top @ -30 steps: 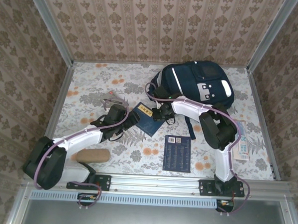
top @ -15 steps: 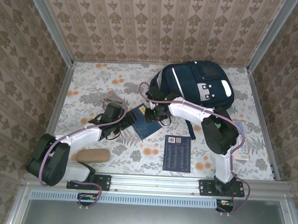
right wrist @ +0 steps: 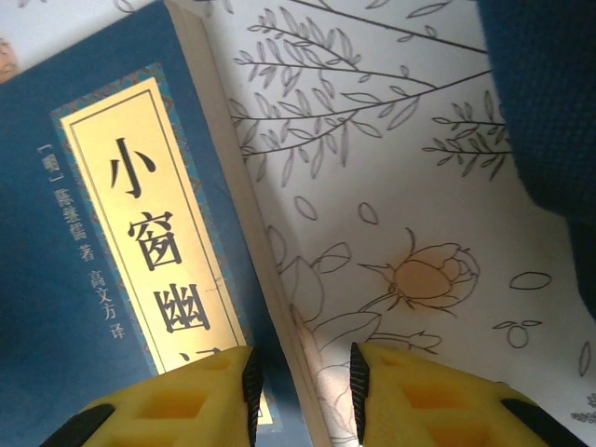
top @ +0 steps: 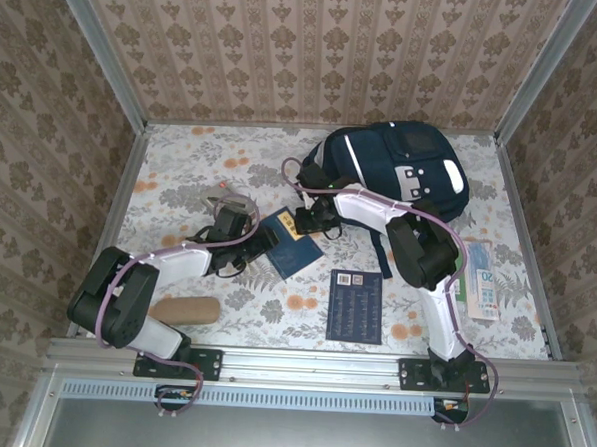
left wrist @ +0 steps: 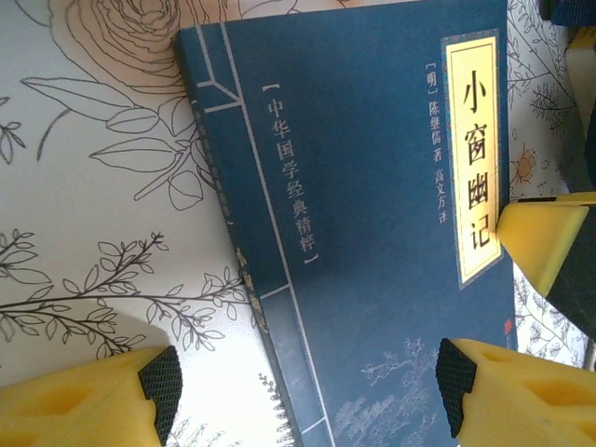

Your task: Pack the student bag

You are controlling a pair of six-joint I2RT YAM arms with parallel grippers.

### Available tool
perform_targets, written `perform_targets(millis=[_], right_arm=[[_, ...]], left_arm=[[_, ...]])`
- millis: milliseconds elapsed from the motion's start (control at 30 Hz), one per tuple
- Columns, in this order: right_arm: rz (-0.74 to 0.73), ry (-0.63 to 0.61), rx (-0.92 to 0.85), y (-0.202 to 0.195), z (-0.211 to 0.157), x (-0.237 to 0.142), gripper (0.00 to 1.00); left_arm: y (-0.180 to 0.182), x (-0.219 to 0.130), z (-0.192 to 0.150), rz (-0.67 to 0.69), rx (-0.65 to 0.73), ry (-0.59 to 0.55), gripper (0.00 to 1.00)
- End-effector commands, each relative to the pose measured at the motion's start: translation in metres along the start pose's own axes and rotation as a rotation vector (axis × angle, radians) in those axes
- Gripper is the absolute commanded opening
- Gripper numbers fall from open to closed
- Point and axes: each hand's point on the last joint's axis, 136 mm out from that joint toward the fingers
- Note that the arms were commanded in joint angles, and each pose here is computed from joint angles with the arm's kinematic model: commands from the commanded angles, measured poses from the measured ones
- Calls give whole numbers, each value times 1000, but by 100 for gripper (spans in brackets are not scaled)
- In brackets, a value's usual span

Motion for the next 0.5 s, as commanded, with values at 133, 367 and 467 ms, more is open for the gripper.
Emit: perform_targets(millis=[133,367,467], right_arm=[[82,78,-6,27,-30,4,32],[144,87,36,43,-38,1,32],[139,98,38,42,-41,5,32]], left_arm=[[-5,17,-5,-52,-18,25,75],[-7,16,-5,-70,-25,19,73],[-20,13,3,-153,-35,-19,72]])
Point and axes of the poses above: each hand's point on the last joint's axis, 136 mm out from that joint toward the fingers, its own x axis out along the fingers, its own y axis along the line the jaws close on, z = x × y, and after that the axes turned 15 degrees about x, right-handed
